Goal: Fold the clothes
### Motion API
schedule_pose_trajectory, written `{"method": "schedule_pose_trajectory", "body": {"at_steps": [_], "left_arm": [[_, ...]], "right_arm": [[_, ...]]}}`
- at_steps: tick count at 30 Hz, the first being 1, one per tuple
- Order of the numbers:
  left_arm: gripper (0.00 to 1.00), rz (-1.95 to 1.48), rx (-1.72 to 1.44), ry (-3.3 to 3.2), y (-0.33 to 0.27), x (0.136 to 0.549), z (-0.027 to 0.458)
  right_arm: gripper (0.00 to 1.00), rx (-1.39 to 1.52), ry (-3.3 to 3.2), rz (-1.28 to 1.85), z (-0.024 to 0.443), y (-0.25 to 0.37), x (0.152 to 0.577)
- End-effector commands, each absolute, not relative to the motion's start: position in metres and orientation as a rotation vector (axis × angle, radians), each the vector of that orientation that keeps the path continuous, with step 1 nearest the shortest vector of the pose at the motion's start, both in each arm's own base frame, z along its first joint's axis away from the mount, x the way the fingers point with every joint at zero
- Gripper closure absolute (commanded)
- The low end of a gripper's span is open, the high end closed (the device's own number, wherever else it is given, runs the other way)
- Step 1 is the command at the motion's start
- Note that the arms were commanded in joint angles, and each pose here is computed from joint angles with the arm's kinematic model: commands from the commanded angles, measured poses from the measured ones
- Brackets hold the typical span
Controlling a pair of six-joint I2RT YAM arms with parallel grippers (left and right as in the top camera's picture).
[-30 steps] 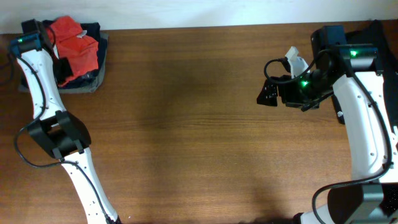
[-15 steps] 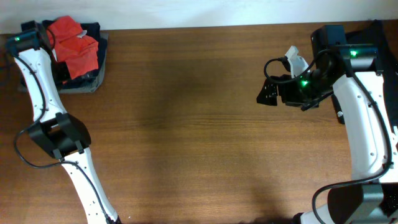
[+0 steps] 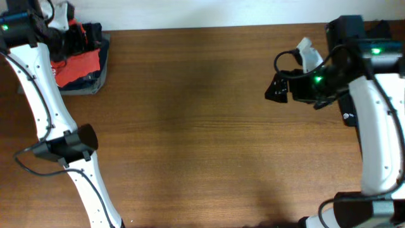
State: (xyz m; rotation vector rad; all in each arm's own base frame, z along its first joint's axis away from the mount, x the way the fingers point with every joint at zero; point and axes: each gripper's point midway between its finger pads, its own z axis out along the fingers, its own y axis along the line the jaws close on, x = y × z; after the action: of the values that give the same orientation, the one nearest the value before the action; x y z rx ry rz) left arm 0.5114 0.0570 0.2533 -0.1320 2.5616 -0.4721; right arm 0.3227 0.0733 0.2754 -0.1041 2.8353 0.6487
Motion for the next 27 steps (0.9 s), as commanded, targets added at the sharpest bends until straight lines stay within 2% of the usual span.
{"method": "schedule_pose_trajectory", "body": {"at_steps": [1, 7, 12, 15, 20, 27], "left_arm": [[0.01, -0.51, 0.078, 2.361, 0.008, 0.479, 0.349], [0.01, -0.293, 0.031, 2.196, -0.004, 0.418, 0.44], [0.01, -0.328, 0.123, 2.021, -0.029, 0.349, 0.507], [0.01, -0.346, 0.155, 1.959, -0.038, 0.312, 0.529], [0.01, -0.369, 0.171, 1.959, -0.047, 0.258, 0.536], [0.01, -0.278, 0.095, 2.036, -0.037, 0.186, 0.504]], "right_arm": [[0.01, -0.152, 2.74, 0.626, 0.314, 0.072, 0.31], [0.01, -0.174, 2.659, 0.604, 0.344, 0.072, 0.283], [0.01, -0.206, 2.533, 0.565, 0.376, 0.072, 0.248], [0.01, -0.196, 2.473, 0.482, 0.388, 0.064, 0.222], [0.01, -0.164, 2.391, 0.409, 0.394, 0.057, 0.173], [0.01, -0.178, 2.273, 0.371, 0.402, 0.055, 0.127]]}}
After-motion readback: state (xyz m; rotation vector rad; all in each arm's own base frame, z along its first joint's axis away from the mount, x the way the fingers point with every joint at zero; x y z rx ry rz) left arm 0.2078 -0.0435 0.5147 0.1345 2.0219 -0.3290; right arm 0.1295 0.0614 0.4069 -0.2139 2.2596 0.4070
